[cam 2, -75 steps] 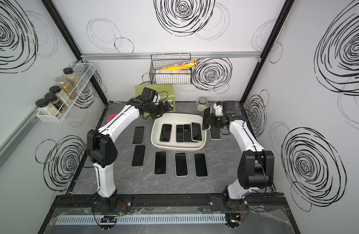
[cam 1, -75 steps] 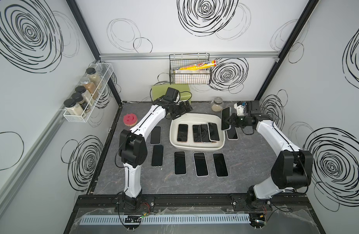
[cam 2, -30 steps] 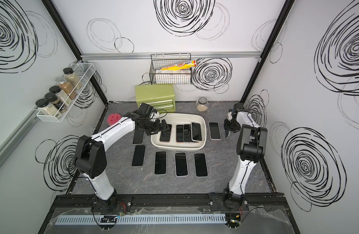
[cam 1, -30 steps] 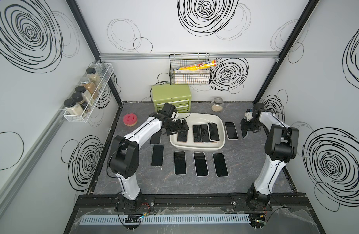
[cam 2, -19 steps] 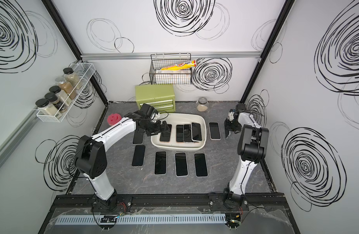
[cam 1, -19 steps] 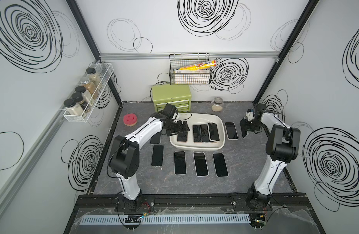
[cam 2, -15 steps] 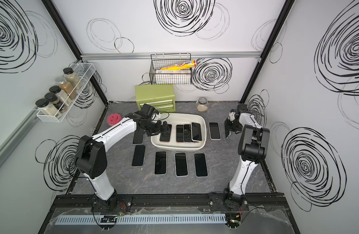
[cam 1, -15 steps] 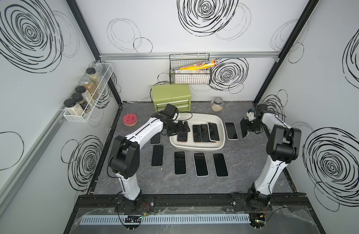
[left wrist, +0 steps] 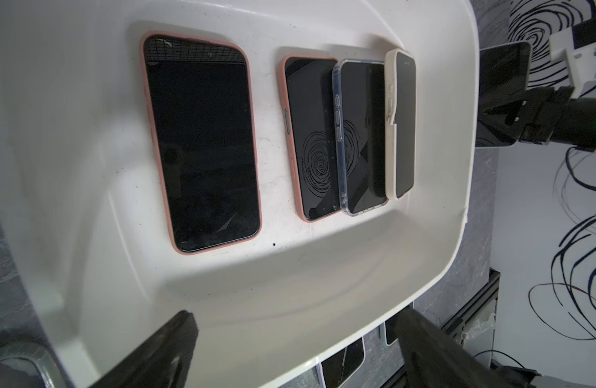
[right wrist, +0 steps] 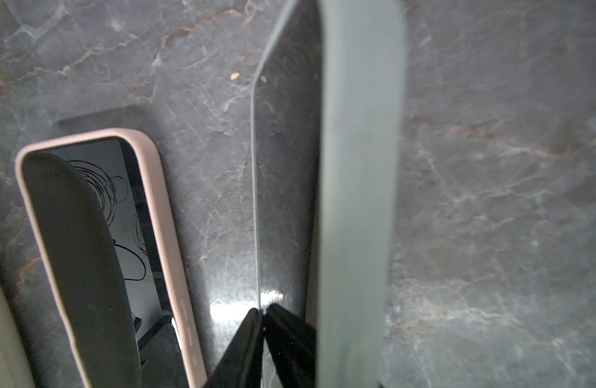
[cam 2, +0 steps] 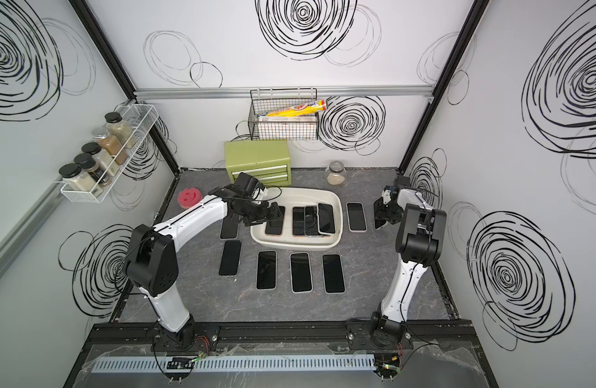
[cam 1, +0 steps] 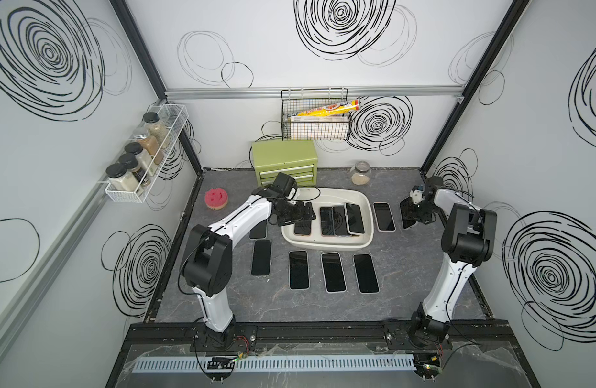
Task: Take the phone out of the storage box
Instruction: Place the phone at the center of the board.
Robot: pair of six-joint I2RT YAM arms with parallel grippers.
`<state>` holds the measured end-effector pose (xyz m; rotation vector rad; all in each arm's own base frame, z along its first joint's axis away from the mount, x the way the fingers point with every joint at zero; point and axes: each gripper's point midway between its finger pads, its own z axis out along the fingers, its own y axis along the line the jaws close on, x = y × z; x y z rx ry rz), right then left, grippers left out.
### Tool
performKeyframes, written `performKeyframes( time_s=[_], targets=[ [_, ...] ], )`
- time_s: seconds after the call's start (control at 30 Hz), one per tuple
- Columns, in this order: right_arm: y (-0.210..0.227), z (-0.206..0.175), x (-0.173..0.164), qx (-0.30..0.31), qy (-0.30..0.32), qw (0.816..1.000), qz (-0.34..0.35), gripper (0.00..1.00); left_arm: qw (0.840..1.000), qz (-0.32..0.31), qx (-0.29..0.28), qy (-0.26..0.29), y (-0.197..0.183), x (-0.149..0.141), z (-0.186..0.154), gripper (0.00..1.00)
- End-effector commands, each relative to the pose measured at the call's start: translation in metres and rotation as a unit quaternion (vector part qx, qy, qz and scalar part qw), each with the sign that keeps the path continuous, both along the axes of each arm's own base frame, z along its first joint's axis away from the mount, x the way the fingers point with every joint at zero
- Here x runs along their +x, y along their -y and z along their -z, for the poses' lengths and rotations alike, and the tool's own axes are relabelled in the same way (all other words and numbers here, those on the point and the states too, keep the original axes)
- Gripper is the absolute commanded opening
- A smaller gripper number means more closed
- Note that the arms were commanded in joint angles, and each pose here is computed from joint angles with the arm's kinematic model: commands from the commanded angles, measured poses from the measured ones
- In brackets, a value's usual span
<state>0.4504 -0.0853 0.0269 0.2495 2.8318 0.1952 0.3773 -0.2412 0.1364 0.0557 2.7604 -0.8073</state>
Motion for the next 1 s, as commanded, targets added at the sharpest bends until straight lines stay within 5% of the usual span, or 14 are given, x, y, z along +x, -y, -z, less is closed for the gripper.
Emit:
performKeyframes(
  time_s=[0.0,0.97],
  targets=[
    [0.009,0.009,0.002,-0.004,-0.013,1.0,0.015,0.37,1.0,0.007,0.012,-0.003,-0.002,-0.002,0.007,0.99],
    [0.035,0.028,0.011,-0.014,-0.066,0.996,0.066,0.69,0.999,0.003,0.03,-0.015,-0.014,-0.02,0.028,0.99]
  ],
)
